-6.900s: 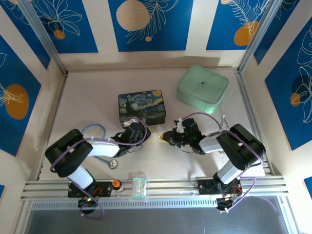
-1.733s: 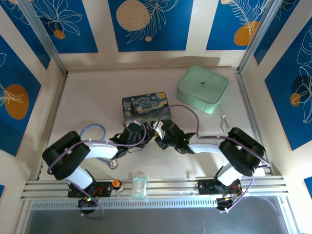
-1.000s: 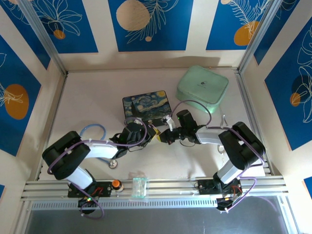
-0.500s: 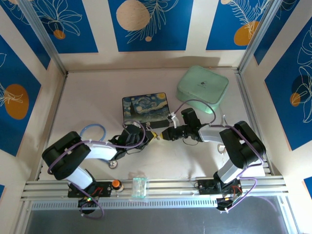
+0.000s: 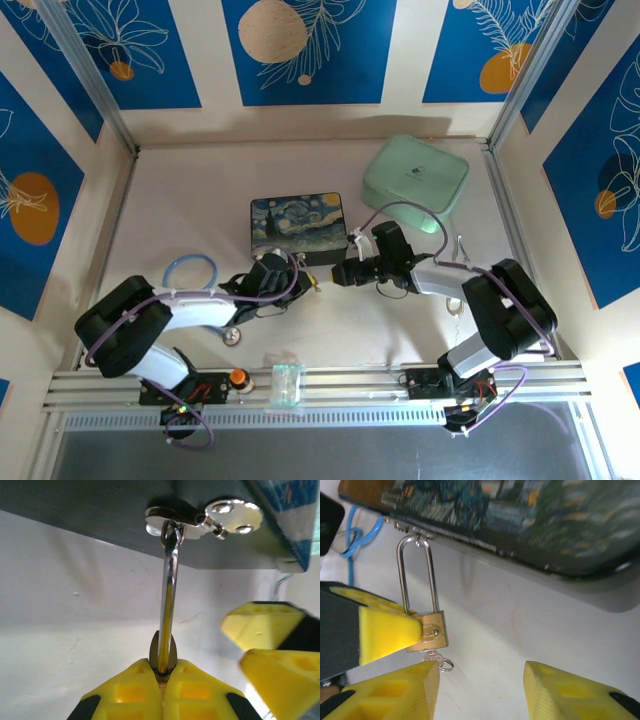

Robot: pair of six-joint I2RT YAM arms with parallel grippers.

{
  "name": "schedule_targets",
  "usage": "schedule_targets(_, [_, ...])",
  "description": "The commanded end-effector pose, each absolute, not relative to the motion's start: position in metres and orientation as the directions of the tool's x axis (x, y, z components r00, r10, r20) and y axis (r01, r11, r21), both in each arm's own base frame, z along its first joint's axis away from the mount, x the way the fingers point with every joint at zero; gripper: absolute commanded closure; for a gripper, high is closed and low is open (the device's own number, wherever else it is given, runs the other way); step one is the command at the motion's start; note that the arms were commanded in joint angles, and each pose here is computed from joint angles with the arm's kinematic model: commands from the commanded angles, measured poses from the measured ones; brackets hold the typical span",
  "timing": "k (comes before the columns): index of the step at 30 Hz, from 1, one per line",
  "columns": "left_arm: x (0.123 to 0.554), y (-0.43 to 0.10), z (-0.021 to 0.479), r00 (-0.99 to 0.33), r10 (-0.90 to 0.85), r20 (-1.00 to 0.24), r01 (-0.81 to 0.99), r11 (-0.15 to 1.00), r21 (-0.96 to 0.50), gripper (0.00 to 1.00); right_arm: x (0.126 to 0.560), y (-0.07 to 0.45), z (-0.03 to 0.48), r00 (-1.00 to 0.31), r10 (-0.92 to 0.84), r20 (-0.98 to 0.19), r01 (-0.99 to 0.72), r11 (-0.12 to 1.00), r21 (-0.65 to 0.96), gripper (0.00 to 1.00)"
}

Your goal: Unlock the padlock with the key

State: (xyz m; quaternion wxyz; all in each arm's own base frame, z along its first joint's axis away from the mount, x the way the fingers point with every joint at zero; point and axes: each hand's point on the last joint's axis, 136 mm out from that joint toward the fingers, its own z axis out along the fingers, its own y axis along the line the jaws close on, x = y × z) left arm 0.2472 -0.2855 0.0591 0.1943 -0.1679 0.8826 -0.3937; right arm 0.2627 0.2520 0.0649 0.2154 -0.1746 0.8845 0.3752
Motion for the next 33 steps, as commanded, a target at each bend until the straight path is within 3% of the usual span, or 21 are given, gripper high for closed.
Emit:
schedule_targets(1, [0.238,-0.259,0.033,-0.905,-0.340,-0.257,-0.123,0.785,-0.607,1.00,0.277,0.236,0.068,-0.844,-0.116,-0.523,-0.404,0.779,0.480,0.52])
schedule_targets(9, [0.231,-0.229,0.014,-0.938,-0.181,-0.295,-0.055,0.920,-0.389,1.00,0.279,0.244,0.061,-0.854,-0.128,-0.505,-0.385,0.809,0.445,0.53])
schedule_targets(16, [0.236,-0.215,0.007,-0.940,-0.093,-0.327,-0.007,0.967,-0.256,0.93,0.284,0.234,0.062,-0.857,-0.081,-0.509,-0.329,0.846,0.420,0.54])
schedule_targets(20, [0.242,-0.212,0.005,-0.927,-0.096,-0.363,-0.004,0.969,-0.247,0.91,0.285,0.229,0.065,-0.854,-0.072,-0.515,-0.318,0.855,0.409,0.54])
schedule_targets(26, [0.251,-0.211,0.009,-0.913,-0.052,-0.405,0.025,0.983,-0.183,0.78,0.286,0.225,0.069,-0.852,-0.055,-0.520,-0.301,0.864,0.403,0.54])
schedule_targets(33, [0.253,-0.205,0.009,-0.902,-0.002,-0.432,0.043,0.995,-0.095,0.79,0.287,0.220,0.066,-0.854,-0.037,-0.519,-0.278,0.876,0.394,0.55])
